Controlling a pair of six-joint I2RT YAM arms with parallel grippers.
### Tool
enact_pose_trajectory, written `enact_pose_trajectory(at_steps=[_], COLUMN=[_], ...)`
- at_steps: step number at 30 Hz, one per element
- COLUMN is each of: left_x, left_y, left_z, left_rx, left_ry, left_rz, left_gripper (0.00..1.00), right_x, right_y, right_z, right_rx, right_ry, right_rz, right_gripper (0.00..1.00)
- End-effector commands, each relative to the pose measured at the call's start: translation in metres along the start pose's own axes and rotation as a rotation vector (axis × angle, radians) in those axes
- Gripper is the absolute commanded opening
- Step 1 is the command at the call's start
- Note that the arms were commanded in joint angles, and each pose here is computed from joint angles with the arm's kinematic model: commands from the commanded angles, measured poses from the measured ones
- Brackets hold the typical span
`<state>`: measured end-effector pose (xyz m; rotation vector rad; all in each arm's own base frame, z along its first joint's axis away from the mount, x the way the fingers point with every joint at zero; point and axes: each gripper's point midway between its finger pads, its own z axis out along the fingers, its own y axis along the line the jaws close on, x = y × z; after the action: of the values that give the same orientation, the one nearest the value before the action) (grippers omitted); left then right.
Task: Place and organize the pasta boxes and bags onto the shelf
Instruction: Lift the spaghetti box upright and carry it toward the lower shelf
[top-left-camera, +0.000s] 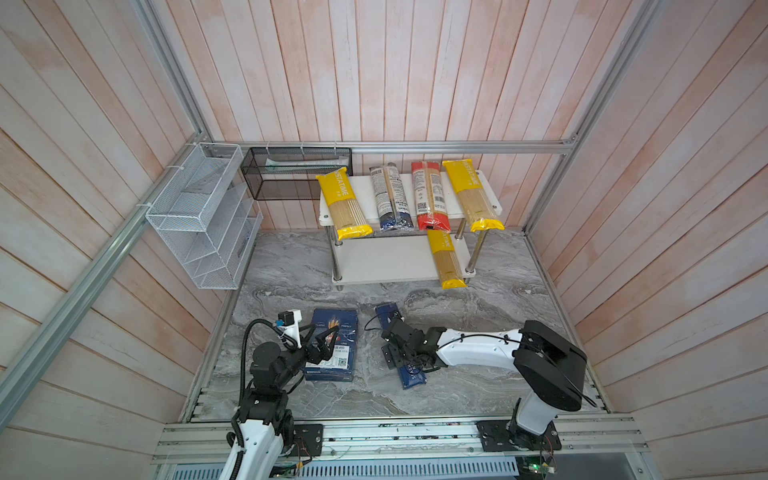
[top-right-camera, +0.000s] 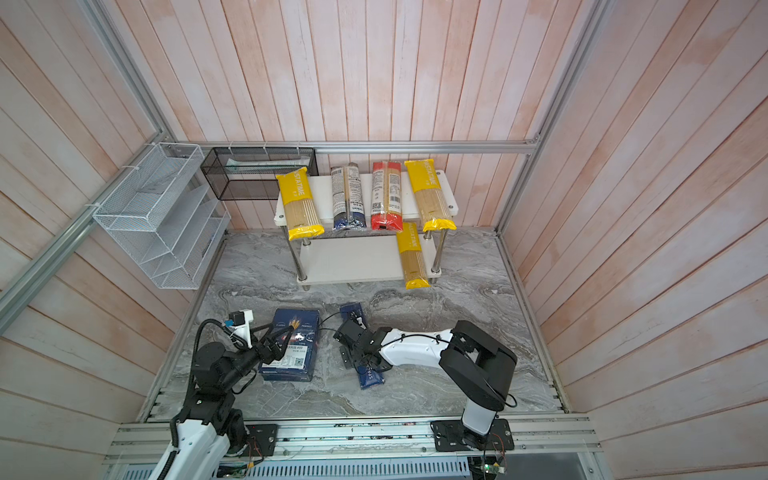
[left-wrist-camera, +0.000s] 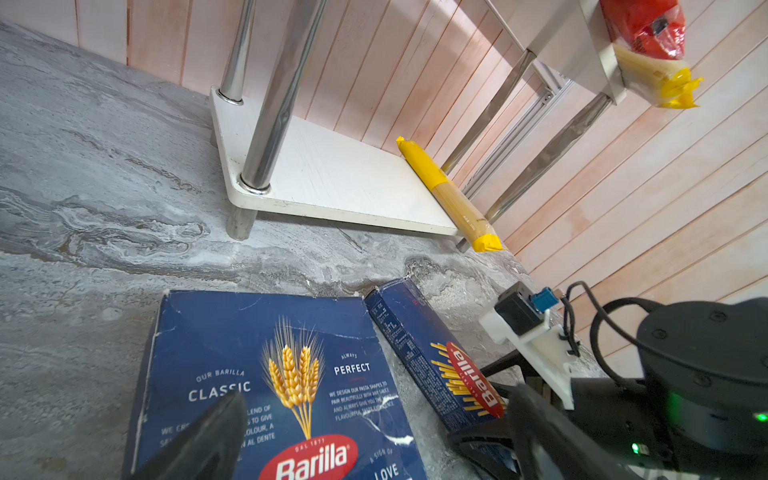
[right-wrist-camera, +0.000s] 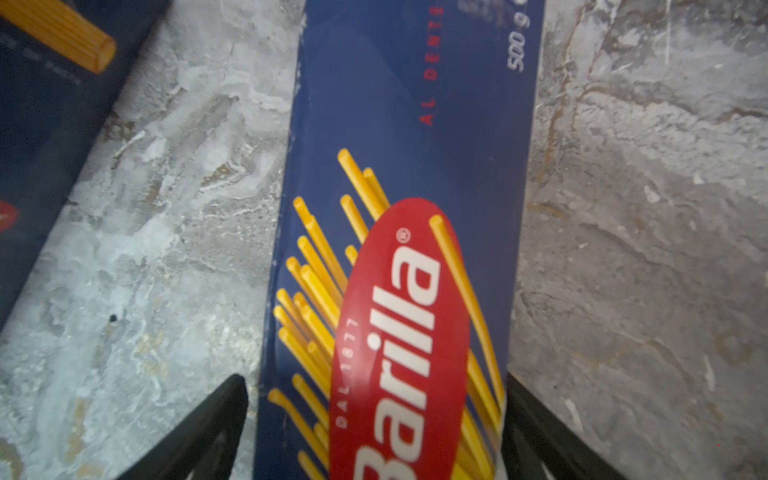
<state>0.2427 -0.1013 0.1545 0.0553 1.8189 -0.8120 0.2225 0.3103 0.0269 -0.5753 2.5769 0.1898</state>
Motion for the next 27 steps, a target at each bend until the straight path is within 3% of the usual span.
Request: enact_pose_trajectory(at_steps=[1,7,13,27], left_x=[0.001,0.001,0.001,0.000], left_y=[0.001,0.001,0.001,0.001], left_z=[0.000,0.000,0.000,0.000], left_rx=[-0.002,-0.002,-0.001,-0.003], left_ry=[-0.010,-0.009,-0.009,-0.010], left_rz=[0.012,0.011,0.012,0.012], left_gripper=[1.00,1.00,1.00,1.00], right_x=[0.007,0.007,0.007,-0.021], right_y=[-0.006,-0.008,-0.007,-0.002], right_z=[0.010,0.018,0.017,-0.008], right_rx=[0.018,0.045,0.030,-0.027], right_ry=[0.017,0.024,0.014,-0.108], right_rz=[0.002,-0.007,0.011,0.059], right_gripper=[0.91,0.86,0.75,0.52])
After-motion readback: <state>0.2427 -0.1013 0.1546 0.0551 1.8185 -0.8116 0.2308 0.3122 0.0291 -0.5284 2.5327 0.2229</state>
